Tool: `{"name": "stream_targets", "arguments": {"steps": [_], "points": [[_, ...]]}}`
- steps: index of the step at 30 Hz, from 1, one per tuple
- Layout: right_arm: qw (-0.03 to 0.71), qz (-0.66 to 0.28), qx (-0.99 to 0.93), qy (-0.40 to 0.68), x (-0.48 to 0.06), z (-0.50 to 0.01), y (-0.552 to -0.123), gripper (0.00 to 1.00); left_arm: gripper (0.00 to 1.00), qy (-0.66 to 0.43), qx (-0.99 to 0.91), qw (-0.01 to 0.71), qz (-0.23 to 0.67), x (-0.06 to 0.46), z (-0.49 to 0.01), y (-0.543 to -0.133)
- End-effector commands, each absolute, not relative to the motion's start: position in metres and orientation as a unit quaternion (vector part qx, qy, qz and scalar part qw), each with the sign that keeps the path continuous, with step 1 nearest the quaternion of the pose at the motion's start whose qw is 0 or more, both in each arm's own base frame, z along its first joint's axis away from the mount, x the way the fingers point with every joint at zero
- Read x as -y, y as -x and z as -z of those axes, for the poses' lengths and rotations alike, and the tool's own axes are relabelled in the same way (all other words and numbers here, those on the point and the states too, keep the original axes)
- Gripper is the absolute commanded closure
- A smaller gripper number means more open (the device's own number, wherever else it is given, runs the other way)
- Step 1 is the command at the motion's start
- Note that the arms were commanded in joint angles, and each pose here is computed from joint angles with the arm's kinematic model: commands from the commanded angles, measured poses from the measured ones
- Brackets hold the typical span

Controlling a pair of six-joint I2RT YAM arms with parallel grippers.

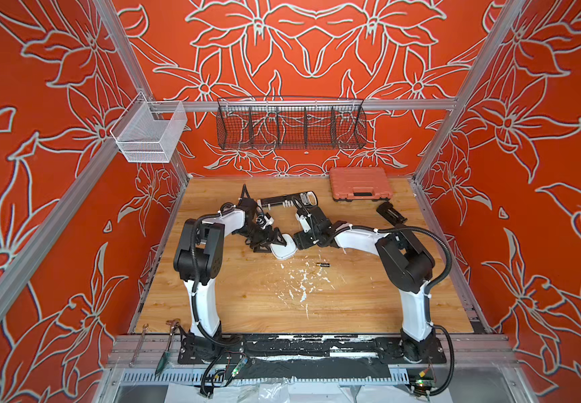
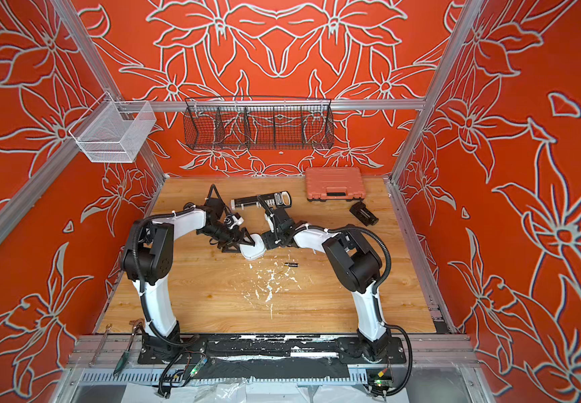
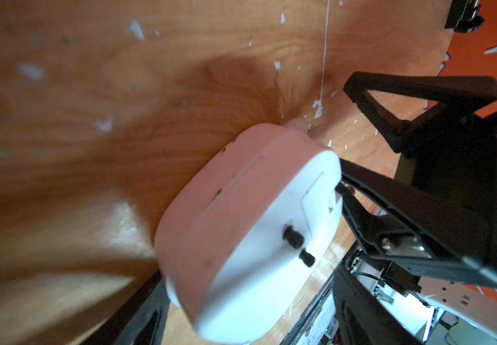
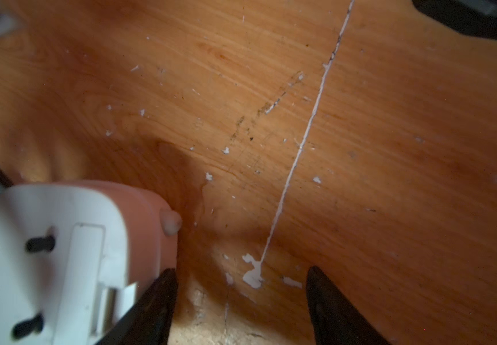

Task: Insert the battery into the alarm
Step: Adjust the alarm at the center of the board.

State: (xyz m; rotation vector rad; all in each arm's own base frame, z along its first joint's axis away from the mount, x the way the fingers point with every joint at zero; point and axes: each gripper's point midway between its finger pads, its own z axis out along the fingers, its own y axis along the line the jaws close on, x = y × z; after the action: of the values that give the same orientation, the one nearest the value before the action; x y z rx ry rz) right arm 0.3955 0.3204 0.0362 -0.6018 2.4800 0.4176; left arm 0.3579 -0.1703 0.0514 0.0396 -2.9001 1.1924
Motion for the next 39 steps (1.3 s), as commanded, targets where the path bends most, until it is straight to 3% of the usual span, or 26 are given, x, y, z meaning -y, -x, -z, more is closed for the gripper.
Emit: {"name": "stream_targets", "arguments": {"steps": [1, 8, 13, 23, 28, 34, 39], "points": [[0.264, -0.13, -0.921, 0.256, -0.314, -0.039, -0.387, 0.29, 0.17, -0.023, 0.917, -0.031, -0.397, 0.175, -0.065, -0.365], [0.262, -0.154, -0.925, 0.229, -0.31, -0.066, -0.375, 0.3, 0.17, -0.062, 0.926, -0.106, -0.357, 0.161, -0.087, -0.387], [0.251, -0.165, -0.93, 0.21, -0.314, -0.056, -0.372, 0.31, 0.18, -0.064, 0.916, -0.09, -0.386, 0.175, -0.095, -0.393], [0.241, -0.168, -0.936, 0.192, -0.319, -0.037, -0.364, 0.31, 0.11, -0.104, 0.948, -0.125, -0.273, 0.138, -0.098, -0.381], [0.244, -0.2, -0.927, 0.204, -0.331, -0.041, -0.344, 0.31, 0.1, -0.112, 0.944, -0.126, -0.284, 0.139, -0.1, -0.372], [0.249, -0.239, -0.913, 0.216, -0.342, -0.049, -0.331, 0.31, 0.15, -0.101, 0.944, -0.124, -0.287, 0.138, -0.106, -0.376], [0.256, -0.206, -0.927, 0.183, -0.323, -0.067, -0.342, 0.33, 0.23, -0.105, 0.939, -0.132, -0.299, 0.131, -0.112, -0.376]]}}
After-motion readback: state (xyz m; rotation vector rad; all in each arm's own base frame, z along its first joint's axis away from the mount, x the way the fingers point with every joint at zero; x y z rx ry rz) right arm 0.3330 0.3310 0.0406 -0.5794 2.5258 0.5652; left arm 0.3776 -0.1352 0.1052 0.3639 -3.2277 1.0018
